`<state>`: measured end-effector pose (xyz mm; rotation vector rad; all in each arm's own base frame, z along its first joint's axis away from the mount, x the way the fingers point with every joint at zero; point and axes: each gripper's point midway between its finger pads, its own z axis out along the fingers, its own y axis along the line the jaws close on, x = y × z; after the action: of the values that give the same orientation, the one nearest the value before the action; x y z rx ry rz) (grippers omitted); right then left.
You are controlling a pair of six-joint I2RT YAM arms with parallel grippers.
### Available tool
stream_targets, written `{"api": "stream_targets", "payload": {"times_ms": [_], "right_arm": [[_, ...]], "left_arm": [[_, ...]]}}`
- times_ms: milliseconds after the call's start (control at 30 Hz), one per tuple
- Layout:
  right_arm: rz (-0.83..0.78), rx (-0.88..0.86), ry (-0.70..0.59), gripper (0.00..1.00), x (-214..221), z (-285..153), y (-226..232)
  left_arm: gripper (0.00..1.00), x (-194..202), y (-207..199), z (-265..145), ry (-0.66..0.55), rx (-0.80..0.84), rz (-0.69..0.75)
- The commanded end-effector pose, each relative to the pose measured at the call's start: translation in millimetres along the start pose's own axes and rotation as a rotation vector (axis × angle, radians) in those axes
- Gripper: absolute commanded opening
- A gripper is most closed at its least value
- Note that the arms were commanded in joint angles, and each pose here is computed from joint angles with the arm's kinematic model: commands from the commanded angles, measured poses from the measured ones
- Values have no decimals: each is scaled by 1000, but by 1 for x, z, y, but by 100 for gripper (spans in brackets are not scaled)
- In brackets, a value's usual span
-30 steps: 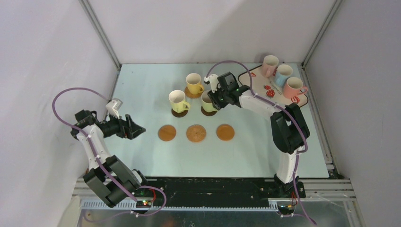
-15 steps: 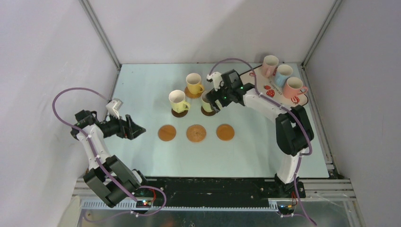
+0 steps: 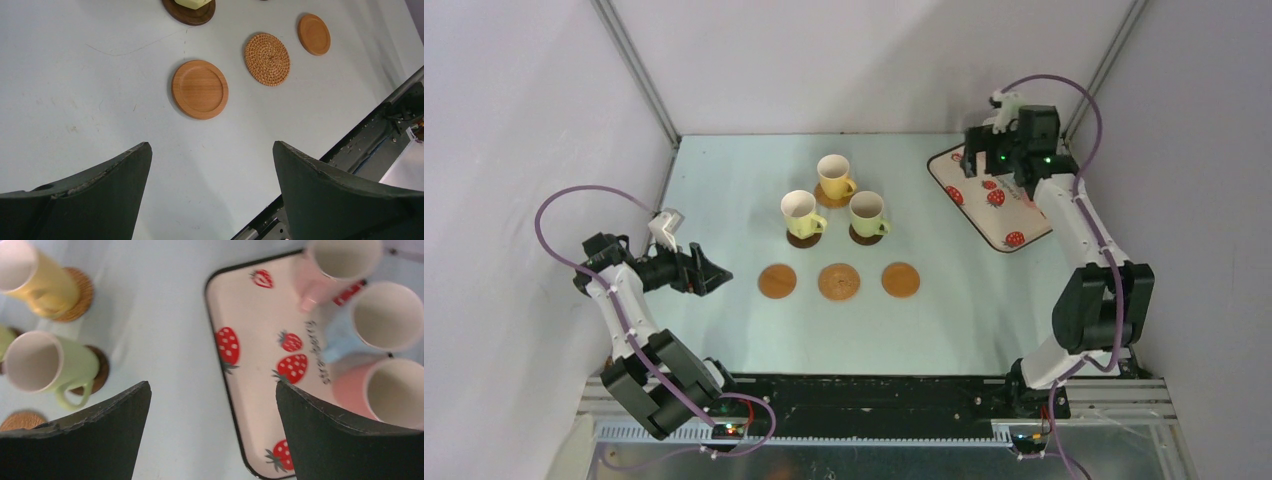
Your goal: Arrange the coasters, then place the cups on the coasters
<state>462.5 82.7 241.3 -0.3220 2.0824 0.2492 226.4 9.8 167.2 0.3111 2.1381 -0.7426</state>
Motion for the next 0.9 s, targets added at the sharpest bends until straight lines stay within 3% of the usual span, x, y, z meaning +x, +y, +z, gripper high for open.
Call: {"api": "stream_targets", "payload": {"times_ms": [0,100,567,867], "right_arm": [[133,149,0,100,9,3,-51],[196,202,34,99,26,14,-79],[222,381,62,97,50,35,-123],[256,396,40,97,50,43,-130]], "left_arm": [[98,-13,-6,-5,-43,1,54],[98,-13,-6,-5,-44,2,53],[98,-12,-4,-4,-37,8,43],[98,-12,-3,-4,-39,9,39]]}}
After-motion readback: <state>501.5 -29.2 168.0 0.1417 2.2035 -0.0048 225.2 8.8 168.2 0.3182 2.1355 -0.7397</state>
